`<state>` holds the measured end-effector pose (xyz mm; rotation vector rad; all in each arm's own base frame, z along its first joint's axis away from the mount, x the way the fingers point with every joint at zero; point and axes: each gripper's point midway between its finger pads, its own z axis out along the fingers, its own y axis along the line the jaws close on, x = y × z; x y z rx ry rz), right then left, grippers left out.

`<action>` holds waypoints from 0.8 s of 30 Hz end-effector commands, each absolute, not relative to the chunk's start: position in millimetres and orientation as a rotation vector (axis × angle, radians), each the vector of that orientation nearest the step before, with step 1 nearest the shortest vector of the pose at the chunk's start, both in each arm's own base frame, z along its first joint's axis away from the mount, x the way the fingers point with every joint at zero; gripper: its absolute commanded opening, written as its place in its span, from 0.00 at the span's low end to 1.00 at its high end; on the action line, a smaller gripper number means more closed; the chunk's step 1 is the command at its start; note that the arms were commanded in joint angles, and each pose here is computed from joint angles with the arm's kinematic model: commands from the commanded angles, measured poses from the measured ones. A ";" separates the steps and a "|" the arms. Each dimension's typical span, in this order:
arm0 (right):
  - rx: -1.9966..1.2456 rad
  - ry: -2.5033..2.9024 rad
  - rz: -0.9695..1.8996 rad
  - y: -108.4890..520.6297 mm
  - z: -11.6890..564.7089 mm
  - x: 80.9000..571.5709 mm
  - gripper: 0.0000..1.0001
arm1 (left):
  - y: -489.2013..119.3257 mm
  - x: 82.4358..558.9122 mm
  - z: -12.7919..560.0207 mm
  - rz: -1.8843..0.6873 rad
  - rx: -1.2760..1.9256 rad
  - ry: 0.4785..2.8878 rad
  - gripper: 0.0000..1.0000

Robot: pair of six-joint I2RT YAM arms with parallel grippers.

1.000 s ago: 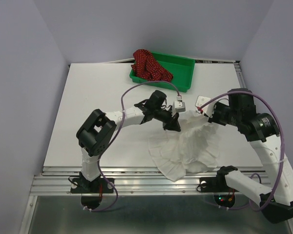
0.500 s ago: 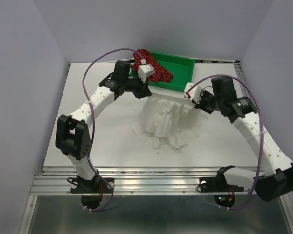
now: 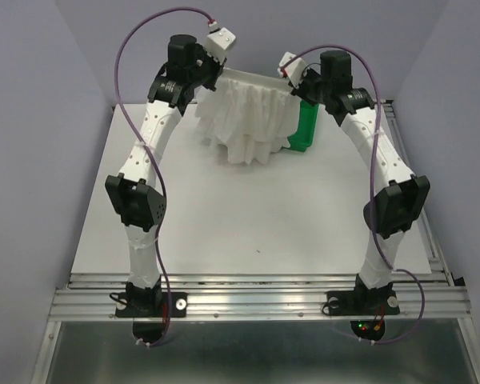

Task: Fold and stack the skirts
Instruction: Flatten the skirt out

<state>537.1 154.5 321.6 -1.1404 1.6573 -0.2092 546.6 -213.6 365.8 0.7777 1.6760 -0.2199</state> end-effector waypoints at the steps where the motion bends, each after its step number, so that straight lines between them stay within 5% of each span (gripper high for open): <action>1: -0.982 1.481 -0.301 140.3 417.5 548.1 0.01 | -165.0 549.5 461.5 0.002 0.628 1.495 0.00; 5: -0.918 1.438 -0.293 138.8 436.4 542.0 0.01 | -153.7 531.2 477.9 0.009 0.588 1.414 0.00; 9: -1.030 1.453 -0.224 143.6 397.4 505.7 0.01 | -158.4 501.9 426.5 -0.038 0.694 1.456 0.00; 17: -1.438 1.673 -0.047 157.1 189.2 384.5 0.01 | -159.4 404.9 219.6 -0.201 1.017 1.757 0.00; 24: -1.530 1.704 0.066 149.3 166.6 320.0 0.01 | -154.8 311.2 144.3 -0.275 1.258 1.797 0.00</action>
